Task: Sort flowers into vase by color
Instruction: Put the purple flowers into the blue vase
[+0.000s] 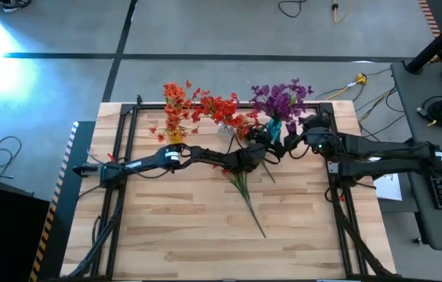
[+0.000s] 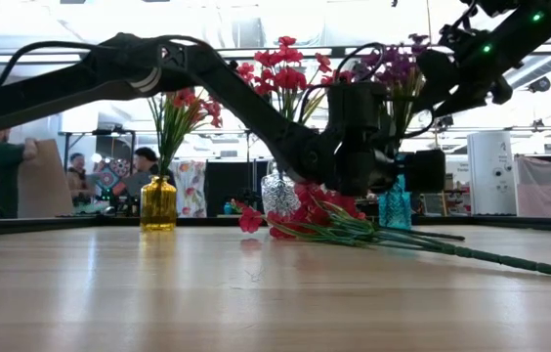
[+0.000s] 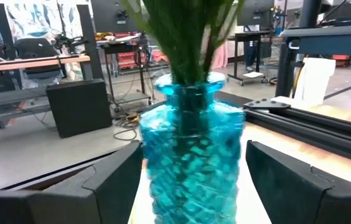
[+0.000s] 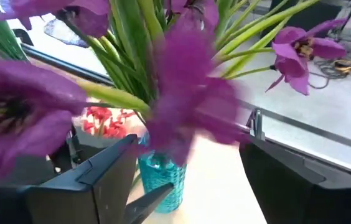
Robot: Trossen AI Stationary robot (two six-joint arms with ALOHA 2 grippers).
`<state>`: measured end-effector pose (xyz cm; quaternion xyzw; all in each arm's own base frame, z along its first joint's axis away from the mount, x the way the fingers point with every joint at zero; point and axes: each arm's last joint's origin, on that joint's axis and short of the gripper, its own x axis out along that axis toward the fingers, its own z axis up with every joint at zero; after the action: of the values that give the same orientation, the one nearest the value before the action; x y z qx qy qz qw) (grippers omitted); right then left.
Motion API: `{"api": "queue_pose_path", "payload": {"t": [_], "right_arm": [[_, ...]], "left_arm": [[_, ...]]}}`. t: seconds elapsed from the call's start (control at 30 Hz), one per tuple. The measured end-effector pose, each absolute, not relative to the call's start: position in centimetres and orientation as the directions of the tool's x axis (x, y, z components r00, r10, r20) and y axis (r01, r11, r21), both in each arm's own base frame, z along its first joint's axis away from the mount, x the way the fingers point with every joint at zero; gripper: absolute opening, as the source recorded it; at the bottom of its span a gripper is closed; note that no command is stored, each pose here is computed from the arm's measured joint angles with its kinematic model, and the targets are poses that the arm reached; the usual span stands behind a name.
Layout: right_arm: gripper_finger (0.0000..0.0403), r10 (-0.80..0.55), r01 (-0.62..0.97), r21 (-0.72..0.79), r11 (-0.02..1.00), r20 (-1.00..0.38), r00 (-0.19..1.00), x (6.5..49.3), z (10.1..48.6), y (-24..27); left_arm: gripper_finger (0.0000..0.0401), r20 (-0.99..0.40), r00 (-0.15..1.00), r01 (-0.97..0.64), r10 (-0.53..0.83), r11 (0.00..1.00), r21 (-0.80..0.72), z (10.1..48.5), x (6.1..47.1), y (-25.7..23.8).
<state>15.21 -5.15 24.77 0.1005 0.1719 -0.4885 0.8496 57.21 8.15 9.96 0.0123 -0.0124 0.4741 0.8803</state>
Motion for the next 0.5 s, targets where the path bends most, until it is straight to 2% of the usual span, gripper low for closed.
{"api": "queue_pose_path", "payload": {"t": [0.27, 0.5], "right_arm": [[0.0286, -0.762, 0.843, 0.022, 0.538, -0.415, 0.497, 14.4, 24.9, -4.9], [0.0288, -0.741, 0.826, 0.043, 0.561, -0.418, 0.525, 14.1, 25.1, -4.7]], "left_arm": [[0.0271, 0.040, 0.566, -0.824, 0.823, 0.565, 0.034, 10.1, 57.4, 6.3], [0.0271, 0.059, 0.500, -0.865, 0.864, 0.494, 0.091, 10.8, 57.4, 5.3]]}}
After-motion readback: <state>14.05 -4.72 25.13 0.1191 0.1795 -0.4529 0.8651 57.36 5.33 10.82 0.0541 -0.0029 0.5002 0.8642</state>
